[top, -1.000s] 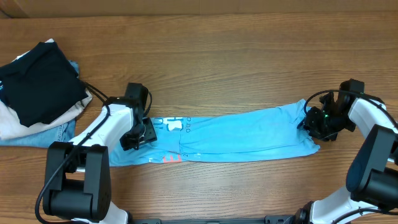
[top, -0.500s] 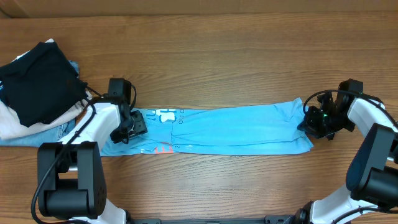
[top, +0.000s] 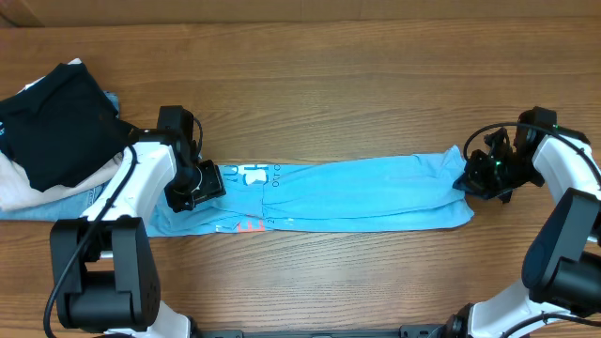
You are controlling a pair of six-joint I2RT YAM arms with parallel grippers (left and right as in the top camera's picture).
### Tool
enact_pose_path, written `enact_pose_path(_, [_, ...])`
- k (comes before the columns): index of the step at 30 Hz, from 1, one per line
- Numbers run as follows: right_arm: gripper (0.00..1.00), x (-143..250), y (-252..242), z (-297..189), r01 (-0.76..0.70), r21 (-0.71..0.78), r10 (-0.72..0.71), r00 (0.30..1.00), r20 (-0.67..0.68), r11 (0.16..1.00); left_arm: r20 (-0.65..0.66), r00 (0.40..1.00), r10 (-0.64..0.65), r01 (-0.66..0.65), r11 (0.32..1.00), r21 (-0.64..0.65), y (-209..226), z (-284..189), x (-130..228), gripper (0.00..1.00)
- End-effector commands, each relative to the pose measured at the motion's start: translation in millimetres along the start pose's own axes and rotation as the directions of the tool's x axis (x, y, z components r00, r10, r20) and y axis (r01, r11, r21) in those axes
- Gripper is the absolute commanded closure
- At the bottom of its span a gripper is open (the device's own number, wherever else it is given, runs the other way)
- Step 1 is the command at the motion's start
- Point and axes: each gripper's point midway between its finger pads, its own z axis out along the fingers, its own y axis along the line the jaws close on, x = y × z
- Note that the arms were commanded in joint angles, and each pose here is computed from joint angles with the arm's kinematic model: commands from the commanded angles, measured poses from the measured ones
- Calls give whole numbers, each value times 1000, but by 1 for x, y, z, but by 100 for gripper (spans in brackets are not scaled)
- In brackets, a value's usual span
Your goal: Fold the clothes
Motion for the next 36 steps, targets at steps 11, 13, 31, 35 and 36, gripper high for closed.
enact_pose_path(11, [96,40,117,4,296,101,-297,955,-10,950,-14,1000,27,-25,991,131,-23,-17,6,37])
enact_pose_path(13, [96,53,137,13,340,104,-340,940,-19,935,-14,999,31,-29,991,131,-24,-16,6,37])
enact_pose_path(31, [96,106,204,58,562,54,-559,827,-66,825,-23,997,77,-74,989,128,-36,-15,14,36])
enact_pose_path(35, [96,105,206,64,590,50,-586,807,-67,806,-23,997,78,-75,989,128,-36,-15,14,36])
enact_pose_path(36, [96,107,208,64,600,45,-597,799,-66,798,-23,997,78,-75,989,128,-36,-15,14,36])
